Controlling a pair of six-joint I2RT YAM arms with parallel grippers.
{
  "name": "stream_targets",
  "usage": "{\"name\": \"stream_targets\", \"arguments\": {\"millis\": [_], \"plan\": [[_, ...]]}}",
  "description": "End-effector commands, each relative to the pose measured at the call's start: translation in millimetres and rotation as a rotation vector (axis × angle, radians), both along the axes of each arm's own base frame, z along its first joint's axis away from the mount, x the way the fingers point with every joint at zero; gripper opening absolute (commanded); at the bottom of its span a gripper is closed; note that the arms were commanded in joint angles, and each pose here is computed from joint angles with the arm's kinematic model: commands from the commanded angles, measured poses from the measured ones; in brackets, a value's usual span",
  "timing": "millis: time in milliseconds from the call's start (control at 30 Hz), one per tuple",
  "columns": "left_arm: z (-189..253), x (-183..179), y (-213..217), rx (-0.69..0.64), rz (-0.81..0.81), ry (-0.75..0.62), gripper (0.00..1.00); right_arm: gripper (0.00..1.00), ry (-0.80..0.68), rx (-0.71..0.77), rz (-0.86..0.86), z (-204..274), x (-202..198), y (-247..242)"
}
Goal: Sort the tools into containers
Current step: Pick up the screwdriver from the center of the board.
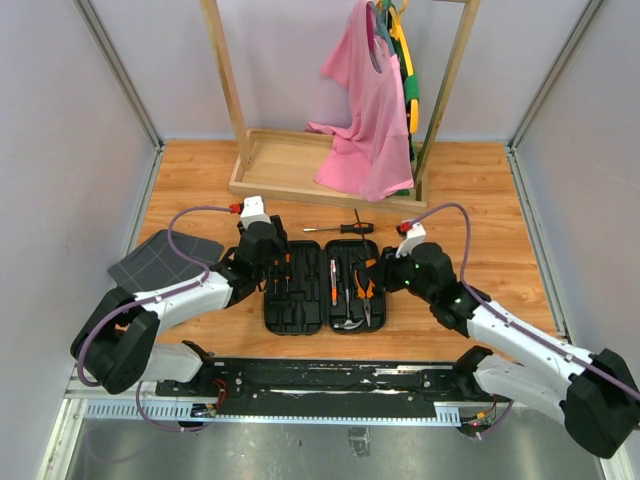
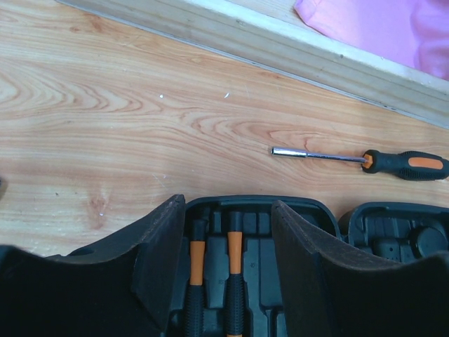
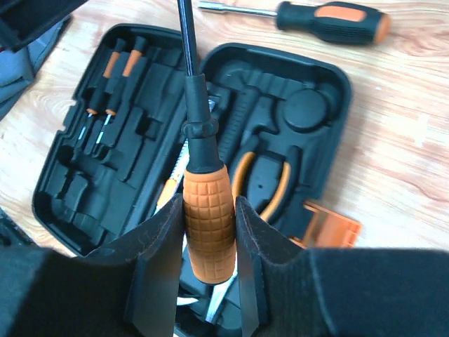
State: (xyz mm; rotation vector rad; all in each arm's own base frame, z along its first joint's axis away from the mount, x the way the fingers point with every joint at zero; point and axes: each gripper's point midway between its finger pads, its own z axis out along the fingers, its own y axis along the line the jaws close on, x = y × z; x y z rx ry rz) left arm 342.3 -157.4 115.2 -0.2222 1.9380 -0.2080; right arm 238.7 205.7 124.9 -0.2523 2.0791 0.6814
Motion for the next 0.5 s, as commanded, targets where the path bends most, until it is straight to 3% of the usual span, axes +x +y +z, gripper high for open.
{"name": "stream_targets", "arguments": {"millis": [0, 233, 467], "plan": [[19.0, 4.4, -2.0, -0.037, 0.011, -0.049, 0.57, 0.01, -0.144, 0.07, 0.035, 29.9, 9.0, 39.1], [22.7, 3.2, 2.6, -0.035, 0.025, -0.06, 0.57, 0.01, -0.29, -0.069, 0.21, 27.8, 1.9, 85.6], [27.4, 2.9, 5.4, -0.033, 0.036, -0.07, 0.57, 0.01, -0.415, -0.137, 0.357, 25.9, -2.3, 102.2]]}}
